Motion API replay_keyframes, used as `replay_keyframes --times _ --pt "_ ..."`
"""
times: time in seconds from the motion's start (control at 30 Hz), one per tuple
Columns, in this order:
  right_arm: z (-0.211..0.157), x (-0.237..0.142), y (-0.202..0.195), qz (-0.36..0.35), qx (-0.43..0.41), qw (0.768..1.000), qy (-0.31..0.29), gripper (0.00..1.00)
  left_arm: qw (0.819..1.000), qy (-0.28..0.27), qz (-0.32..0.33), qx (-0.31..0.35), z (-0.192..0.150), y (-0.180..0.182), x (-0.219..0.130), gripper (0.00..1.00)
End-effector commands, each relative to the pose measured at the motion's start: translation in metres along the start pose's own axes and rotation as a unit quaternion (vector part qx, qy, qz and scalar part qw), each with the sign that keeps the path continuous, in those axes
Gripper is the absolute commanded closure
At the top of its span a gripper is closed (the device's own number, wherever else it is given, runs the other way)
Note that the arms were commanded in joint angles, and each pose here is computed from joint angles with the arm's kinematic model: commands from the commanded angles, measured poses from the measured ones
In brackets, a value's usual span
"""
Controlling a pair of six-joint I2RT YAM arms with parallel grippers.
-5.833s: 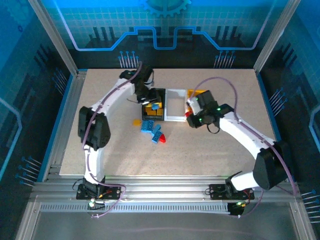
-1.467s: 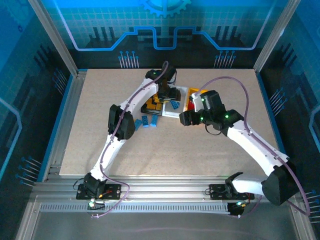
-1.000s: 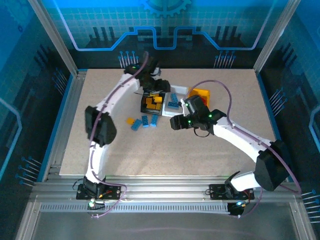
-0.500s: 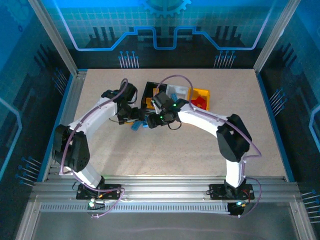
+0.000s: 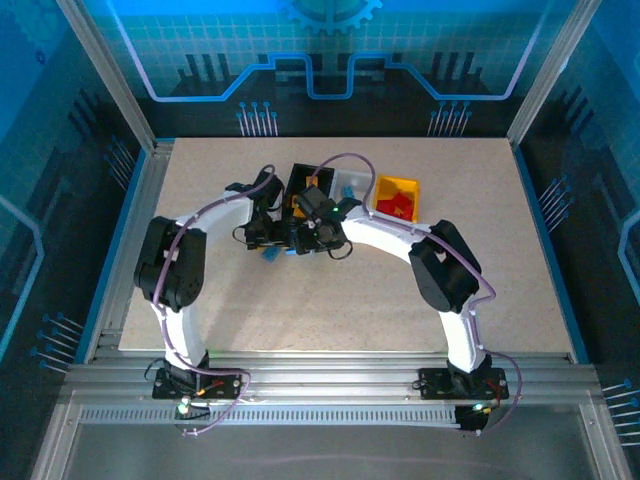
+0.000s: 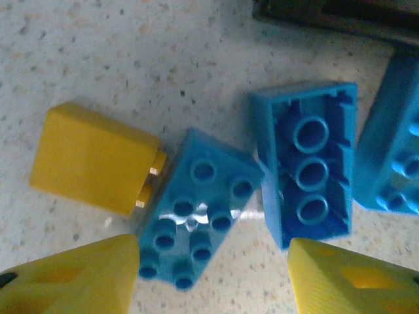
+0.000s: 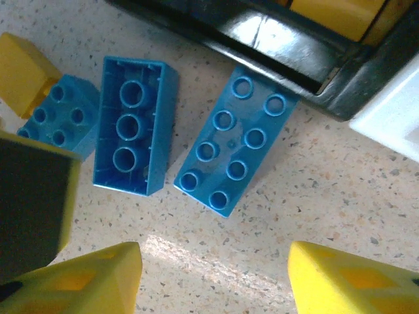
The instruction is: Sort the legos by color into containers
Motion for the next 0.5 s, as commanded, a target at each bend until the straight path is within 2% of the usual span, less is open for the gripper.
replay_keyframes --times 0.0,0.27,0.47 --pt "0.006 -0.007 -0.005 -0.012 0.019 1.0 -0.003 0.4 1.0 -0.012 0.001 0.006 0.015 0.001 0.005 0.4" --pt "0.006 -0.008 -0.006 -0.01 0.024 1.0 -0.001 0.44 1.0 0.015 -0.001 0.006 0.016 0.003 0.026 0.49" --pt "0.006 -0.005 -0.005 -0.011 0.026 1.0 0.003 0.42 0.999 0.044 0.001 0.0 -0.013 0.015 0.031 0.5"
Point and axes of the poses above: each hand's point on the last joint's axis, 136 mm out from that joint toward the fingers, its own x axis out along the fingers, its own y axis along the line the jaws close on, z = x × y, the point moved 9 cm from there along -x, back along the fingers, and after that the axes turned 10 degrees about -x, right-handed, at the moved point
